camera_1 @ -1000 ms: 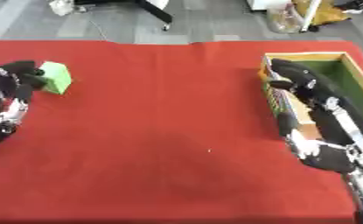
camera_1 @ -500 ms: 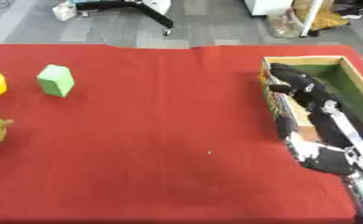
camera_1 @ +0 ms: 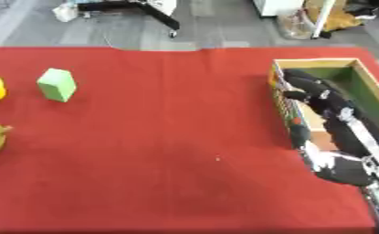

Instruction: Pick up the objects with one hand, pass them to the other hand, and then place them into the box on the other side of the table.

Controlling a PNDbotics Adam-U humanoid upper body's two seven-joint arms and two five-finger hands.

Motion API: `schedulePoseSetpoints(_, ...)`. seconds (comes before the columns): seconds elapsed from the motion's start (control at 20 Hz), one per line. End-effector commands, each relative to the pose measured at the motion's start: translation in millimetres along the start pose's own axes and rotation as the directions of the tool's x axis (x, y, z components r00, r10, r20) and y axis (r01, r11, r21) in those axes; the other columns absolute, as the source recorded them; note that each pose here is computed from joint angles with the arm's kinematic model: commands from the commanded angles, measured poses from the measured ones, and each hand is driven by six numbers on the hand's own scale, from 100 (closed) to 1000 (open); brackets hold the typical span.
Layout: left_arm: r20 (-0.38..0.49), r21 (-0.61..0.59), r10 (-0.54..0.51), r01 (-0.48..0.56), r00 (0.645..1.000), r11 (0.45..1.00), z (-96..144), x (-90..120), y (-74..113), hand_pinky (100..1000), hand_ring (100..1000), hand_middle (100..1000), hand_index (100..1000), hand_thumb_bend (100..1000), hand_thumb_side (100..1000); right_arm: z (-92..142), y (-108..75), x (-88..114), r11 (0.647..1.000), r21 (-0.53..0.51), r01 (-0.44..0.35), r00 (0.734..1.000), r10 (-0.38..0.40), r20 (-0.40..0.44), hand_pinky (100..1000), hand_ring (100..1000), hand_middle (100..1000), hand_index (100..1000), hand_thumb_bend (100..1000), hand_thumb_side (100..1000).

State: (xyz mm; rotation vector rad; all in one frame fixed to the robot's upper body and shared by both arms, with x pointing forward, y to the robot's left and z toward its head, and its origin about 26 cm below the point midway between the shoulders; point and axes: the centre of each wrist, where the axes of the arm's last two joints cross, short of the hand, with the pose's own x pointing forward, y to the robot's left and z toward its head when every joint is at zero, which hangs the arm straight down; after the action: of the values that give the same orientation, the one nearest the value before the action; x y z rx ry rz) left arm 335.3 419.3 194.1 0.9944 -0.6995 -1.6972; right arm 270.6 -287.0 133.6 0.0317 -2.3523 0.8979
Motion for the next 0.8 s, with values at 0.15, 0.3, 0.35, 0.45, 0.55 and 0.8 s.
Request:
schedulePoseSetpoints(0.15,-0.038,-0.032,0.000,-0.002,0.999,0.999,-13,-11,-11.3,812,761,754,887,446,436,-5,-6.0,6,1.000,0.021,-0.022,0.999,0.021,0.023,890,995,962,933,100,460)
schedulePoseSetpoints(0.3,-0.031,-0.006,0.045,-0.045,0.999,0.999,-21,-10,-20.8,803,751,754,886,390,375,-5,-6.1,6,1.000,0.018,-0.021,1.000,0.021,0.023,890,995,963,933,100,461)
schedulePoseSetpoints(0.35,-0.030,0.018,0.064,-0.063,0.998,0.998,-23,-10,-24.5,802,749,757,889,372,363,-5,-5.8,6,1.000,0.018,-0.021,1.000,0.020,0.022,890,996,963,933,100,461)
schedulePoseSetpoints(0.45,-0.031,0.066,0.096,-0.094,0.995,0.993,-29,-8,-33.4,800,749,765,894,352,328,-5,-5.4,6,1.000,0.020,-0.019,1.000,0.019,0.022,890,996,963,933,100,460)
schedulePoseSetpoints(0.55,-0.030,0.108,0.119,-0.115,0.992,0.987,-34,-6,-42.3,797,745,772,898,332,284,-4,-5.3,6,1.000,0.020,-0.019,1.000,0.019,0.021,891,995,963,933,100,461)
schedulePoseSetpoints(0.8,0.004,0.186,0.199,-0.197,0.980,0.963,-45,3,-66.1,702,620,632,816,179,238,-5,-4.9,6,1.000,0.020,-0.018,1.000,0.017,0.021,891,996,963,933,100,460)
